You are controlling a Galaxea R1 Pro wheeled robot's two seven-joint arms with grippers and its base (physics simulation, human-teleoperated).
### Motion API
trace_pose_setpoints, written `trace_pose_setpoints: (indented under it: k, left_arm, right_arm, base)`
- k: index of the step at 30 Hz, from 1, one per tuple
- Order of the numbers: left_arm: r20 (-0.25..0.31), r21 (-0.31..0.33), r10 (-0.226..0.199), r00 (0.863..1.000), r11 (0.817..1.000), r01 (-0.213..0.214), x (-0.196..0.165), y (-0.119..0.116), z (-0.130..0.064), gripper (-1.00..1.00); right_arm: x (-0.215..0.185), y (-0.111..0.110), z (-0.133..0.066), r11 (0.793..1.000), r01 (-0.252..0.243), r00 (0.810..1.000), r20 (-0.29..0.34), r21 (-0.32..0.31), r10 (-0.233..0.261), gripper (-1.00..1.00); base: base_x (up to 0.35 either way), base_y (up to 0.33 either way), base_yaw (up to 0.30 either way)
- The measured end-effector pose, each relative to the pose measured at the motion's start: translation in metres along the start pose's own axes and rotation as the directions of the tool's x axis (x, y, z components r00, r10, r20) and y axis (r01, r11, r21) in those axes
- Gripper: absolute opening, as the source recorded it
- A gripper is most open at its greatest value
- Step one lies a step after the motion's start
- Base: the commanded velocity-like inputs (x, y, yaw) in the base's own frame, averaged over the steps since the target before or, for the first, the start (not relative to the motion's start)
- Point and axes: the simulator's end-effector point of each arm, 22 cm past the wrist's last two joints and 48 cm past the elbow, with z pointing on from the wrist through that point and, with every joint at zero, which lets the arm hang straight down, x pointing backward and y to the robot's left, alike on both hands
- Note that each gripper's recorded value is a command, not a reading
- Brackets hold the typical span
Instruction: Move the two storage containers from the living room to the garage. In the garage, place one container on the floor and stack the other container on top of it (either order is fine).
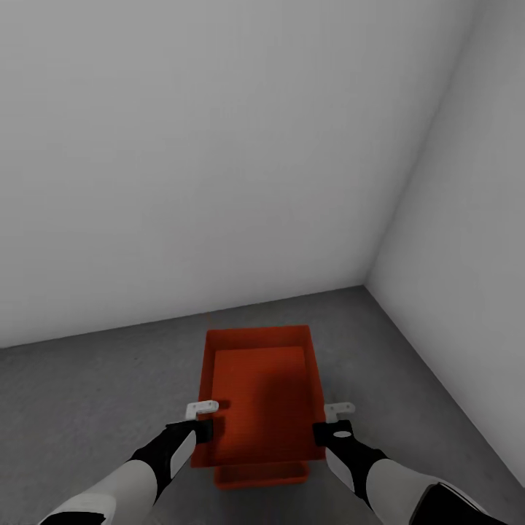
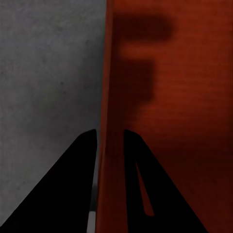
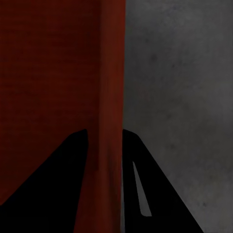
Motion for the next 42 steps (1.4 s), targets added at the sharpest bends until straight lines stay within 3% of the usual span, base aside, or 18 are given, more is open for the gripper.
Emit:
trace_pose_setpoints:
  k: [42]
  left_arm:
    - [-0.058,-0.007,-0.002,0.998,1.0,0.001,0.028,0.004,0.018,-1.0]
  right_arm:
    - [0.029,0.005,0.014,1.0,0.007,0.998,-0.057,-0.008,-0.007,-1.0]
  base:
    - [0.0,0.0,0.0]
